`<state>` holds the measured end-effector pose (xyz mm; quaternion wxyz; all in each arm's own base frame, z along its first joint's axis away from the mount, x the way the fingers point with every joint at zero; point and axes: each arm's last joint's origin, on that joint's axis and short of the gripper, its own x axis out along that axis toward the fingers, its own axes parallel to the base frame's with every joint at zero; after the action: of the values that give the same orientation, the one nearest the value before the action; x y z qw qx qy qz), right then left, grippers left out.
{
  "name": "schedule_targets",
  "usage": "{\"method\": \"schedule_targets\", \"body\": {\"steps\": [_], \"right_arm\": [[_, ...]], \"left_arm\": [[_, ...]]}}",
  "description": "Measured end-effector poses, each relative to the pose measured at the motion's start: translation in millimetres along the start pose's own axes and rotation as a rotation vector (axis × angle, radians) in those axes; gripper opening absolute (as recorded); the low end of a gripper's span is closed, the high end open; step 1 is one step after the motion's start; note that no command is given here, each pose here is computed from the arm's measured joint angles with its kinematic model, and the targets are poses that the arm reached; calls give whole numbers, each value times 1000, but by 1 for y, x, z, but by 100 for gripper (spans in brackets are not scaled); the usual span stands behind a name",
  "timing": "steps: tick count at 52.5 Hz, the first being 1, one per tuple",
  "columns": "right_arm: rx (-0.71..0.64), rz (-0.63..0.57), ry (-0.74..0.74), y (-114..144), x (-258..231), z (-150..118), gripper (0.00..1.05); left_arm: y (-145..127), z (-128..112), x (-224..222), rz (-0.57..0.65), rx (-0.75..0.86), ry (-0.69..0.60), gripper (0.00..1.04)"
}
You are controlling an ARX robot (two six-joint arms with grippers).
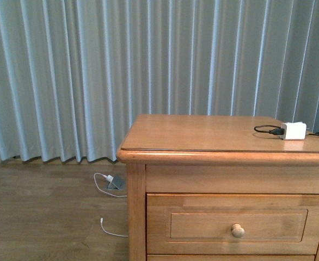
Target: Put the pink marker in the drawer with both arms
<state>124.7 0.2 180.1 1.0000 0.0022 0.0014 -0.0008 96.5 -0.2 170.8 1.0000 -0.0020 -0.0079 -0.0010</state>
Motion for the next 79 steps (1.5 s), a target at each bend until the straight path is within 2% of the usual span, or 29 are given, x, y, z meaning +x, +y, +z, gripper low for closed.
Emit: {"method": "schedule_targets", "body": {"steps": [14,37,41,66,70,79], "right_arm": [[0,1,-7,0,-8,-12,1],[0,2,-11,0,-17,-12,1],[-1,3,25,0,-24,-17,1],[-1,2,-5,0,-27,-15,2],[-2,2,-5,0,-27,-15,21],[-2,2,-5,0,-27,-15,50]], "left_arm": [[0,0,0,0,0,0,99],[0,0,0,0,0,0,99],[0,0,0,0,0,0,99],[0,0,0,0,0,0,99],[0,0,0,0,0,0,99],[0,0,0,0,0,0,99]]}}
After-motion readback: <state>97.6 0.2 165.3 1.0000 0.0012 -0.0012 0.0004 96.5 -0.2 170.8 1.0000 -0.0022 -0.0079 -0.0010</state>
